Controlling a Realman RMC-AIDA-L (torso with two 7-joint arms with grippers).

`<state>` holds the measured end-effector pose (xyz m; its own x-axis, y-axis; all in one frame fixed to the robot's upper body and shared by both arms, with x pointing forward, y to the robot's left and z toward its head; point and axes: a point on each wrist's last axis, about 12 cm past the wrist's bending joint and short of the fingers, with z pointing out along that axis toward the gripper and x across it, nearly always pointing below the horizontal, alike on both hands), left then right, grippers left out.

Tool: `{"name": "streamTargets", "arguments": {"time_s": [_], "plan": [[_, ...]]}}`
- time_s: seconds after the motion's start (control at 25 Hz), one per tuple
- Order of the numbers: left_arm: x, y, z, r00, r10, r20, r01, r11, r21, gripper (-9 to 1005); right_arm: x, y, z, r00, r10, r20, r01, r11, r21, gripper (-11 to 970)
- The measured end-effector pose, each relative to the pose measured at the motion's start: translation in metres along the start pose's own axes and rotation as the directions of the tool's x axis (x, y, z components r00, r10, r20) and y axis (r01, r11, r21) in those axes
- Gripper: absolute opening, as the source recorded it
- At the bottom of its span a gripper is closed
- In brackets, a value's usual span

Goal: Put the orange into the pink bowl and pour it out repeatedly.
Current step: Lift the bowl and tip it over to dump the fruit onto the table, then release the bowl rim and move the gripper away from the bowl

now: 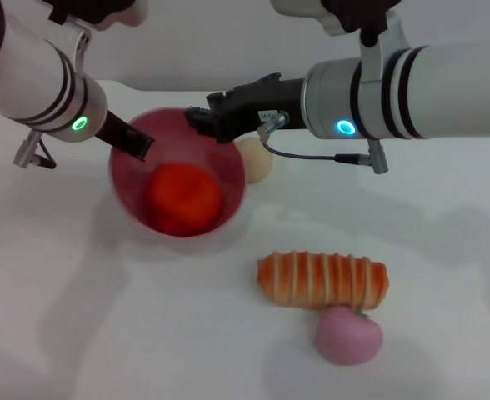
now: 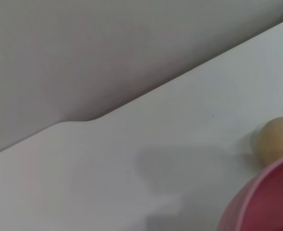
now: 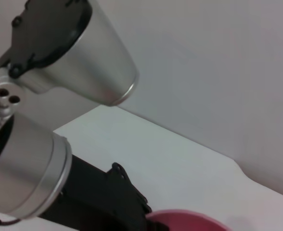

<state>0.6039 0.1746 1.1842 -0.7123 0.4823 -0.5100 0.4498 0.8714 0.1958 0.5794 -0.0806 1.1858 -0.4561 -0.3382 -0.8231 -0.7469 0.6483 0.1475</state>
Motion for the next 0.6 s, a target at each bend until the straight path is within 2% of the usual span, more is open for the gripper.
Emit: {"name": "streamTargets", "arguments": {"time_s": [0.16, 0.28, 0.36, 0.44, 0.52, 0.56, 0.6], "plan": [[0.0, 0.0, 0.001, 1.0, -0.001, 0.001, 0.001, 1.0, -0.001, 36, 0.002, -0.003, -0.003, 1.0, -0.011, 0.026, 0.01, 1.0, 0.015, 301], [-0.001, 0.0, 0.0, 1.0, -0.002, -0.007, 0.003, 1.0, 0.01, 36, 0.001, -0.007, -0.01, 0.993, -0.06, 0.102, 0.055, 0.997, 0.053, 423], [-0.002, -0.002, 0.0, 1.0, 0.003, -0.011, -0.002, 0.999, 0.036, 36, 0.003, -0.014, -0.02, 0.976, -0.114, 0.184, 0.092, 0.988, 0.12, 504], [-0.004, -0.005, -0.001, 1.0, 0.01, -0.01, -0.009, 0.998, 0.063, 36, 0.01, -0.025, -0.032, 0.95, -0.168, 0.263, 0.111, 0.97, 0.218, 533], [-0.003, -0.008, 0.0, 1.0, 0.013, -0.025, -0.011, 0.997, 0.074, 36, 0.019, -0.035, -0.041, 0.934, -0.192, 0.301, 0.1, 0.95, 0.295, 562], [-0.003, -0.008, 0.0, 1.0, 0.013, -0.025, -0.011, 0.997, 0.074, 36, 0.028, -0.047, -0.05, 0.924, -0.202, 0.325, 0.075, 0.928, 0.365, 577], [-0.003, -0.009, 0.001, 0.999, 0.015, -0.033, -0.012, 0.997, 0.076, 36, 0.028, -0.047, -0.05, 0.924, -0.202, 0.325, 0.075, 0.928, 0.365, 578]]}}
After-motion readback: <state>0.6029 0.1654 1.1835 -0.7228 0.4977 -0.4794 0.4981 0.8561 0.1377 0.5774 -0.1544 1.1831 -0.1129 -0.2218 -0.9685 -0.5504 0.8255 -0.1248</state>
